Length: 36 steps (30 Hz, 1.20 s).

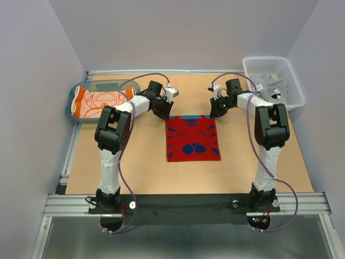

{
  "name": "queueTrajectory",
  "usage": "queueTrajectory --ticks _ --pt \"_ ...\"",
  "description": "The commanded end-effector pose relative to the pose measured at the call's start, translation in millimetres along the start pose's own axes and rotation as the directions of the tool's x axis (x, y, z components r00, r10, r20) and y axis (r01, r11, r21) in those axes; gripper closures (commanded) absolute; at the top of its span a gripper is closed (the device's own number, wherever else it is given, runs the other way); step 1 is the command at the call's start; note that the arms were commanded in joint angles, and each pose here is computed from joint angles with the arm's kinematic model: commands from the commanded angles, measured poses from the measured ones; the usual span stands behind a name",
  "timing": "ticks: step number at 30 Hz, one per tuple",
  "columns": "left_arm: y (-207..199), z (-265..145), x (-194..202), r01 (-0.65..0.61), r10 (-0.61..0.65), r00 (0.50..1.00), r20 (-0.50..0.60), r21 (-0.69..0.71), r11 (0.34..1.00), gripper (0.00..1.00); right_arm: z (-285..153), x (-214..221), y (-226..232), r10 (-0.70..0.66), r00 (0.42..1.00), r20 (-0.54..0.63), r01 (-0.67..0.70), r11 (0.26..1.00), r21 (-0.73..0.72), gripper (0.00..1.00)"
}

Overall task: Fold and stack the towels
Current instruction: Fold the towel

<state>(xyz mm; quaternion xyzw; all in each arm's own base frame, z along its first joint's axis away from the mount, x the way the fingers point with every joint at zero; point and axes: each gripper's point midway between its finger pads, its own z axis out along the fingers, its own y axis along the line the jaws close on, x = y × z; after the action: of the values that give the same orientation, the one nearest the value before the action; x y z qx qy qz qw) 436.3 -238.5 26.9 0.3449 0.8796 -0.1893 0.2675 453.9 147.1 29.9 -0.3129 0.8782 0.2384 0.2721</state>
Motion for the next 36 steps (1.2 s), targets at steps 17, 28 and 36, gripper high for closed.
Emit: queueTrajectory --ticks 17,28,36 --pt "9.1 -22.4 -17.9 -0.055 0.055 0.998 0.011 -0.021 0.998 1.0 -46.4 -81.6 -18.3 -0.144 0.983 0.115 0.122 0.976 0.18 1.0" --pt "-8.5 -64.8 -38.1 -0.07 0.078 0.986 0.148 -0.056 0.996 1.0 -70.7 -81.3 0.7 -0.212 0.973 0.094 0.184 0.951 0.248 0.99" --pt "-43.9 -87.0 -27.2 -0.034 0.042 0.981 0.192 -0.047 0.998 1.0 -85.2 -61.3 11.1 -0.167 0.983 0.074 0.14 0.95 0.279 0.97"
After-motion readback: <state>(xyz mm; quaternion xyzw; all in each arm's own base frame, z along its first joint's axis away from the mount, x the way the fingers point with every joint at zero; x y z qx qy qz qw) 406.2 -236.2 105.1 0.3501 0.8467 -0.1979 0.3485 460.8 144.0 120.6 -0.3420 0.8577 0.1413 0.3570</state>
